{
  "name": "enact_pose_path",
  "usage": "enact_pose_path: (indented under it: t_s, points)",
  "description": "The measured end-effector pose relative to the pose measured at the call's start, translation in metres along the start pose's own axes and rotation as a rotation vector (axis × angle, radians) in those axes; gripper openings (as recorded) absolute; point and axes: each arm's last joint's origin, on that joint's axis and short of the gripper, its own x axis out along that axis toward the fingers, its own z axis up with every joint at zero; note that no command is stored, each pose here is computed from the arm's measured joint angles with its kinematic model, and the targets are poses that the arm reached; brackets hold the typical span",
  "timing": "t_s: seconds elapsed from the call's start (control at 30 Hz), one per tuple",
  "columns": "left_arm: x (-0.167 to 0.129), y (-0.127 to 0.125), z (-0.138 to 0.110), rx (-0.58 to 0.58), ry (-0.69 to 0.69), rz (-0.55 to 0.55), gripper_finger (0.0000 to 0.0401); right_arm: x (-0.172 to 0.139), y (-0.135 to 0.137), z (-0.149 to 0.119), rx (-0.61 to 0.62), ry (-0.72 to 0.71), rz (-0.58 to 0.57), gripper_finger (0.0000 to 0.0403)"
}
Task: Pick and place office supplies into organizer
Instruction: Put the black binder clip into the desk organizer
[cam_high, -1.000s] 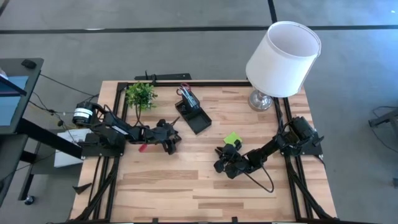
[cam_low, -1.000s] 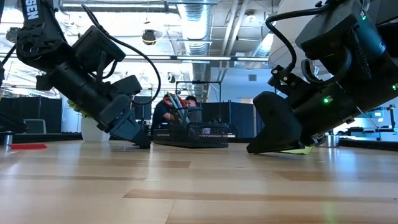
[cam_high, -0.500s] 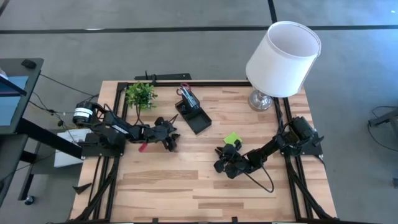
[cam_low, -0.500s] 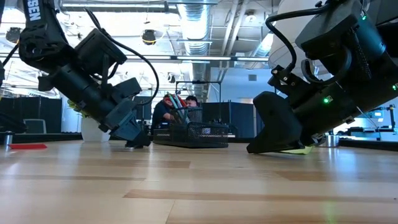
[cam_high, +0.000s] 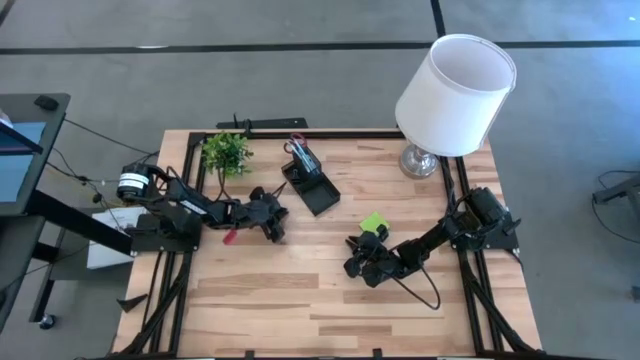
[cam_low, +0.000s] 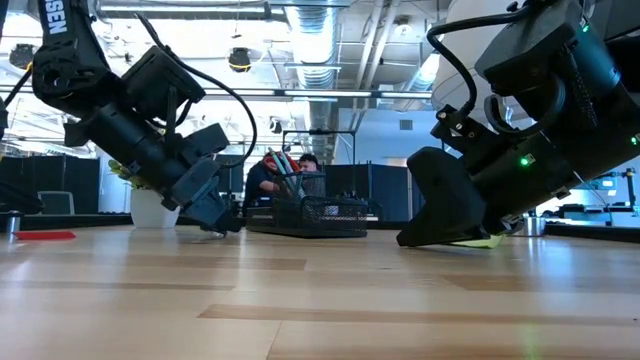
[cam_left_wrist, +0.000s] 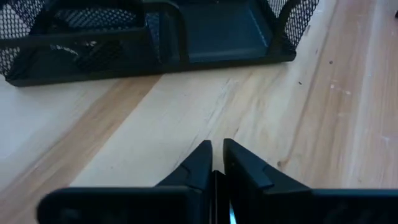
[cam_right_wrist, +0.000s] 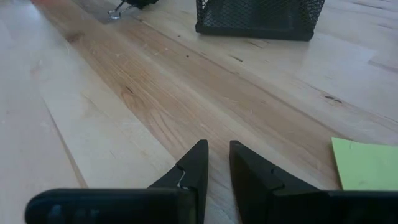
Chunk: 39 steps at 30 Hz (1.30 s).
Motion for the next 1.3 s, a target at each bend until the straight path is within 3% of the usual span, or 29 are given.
enact_pose_path:
  t_s: [0.3,0.67,0.77,0.9,1.13,1.3]
  points:
    - [-0.001,-0.003,0.010,0.017,-0.104,-0.035,0.0001,0.000,0.000,0.000,0.000,0.000,0.000,0.0060]
    - [-0.001,-0.006,0.005,0.076,-0.044,-0.120,0.0001,0.000,0.000,0.000,0.000,0.000,0.000,0.0060]
    - [-0.002,-0.007,0.007,0.096,-0.068,-0.101,0.0006,0.000,0.000,0.000,0.000,0.000,0.000,0.0060]
    - [-0.003,-0.009,0.008,0.105,-0.085,-0.086,0.0032,0.000,0.000,0.000,-0.001,0.000,0.000,0.0060]
    - [-0.004,-0.009,0.007,-0.071,-0.063,-0.099,0.0115,0.000,0.000,0.000,0.000,0.000,0.000,0.0060]
    - [-0.005,-0.013,0.022,-0.176,-0.144,-0.104,0.0142,0.000,0.000,0.000,0.000,0.000,0.000,0.0060]
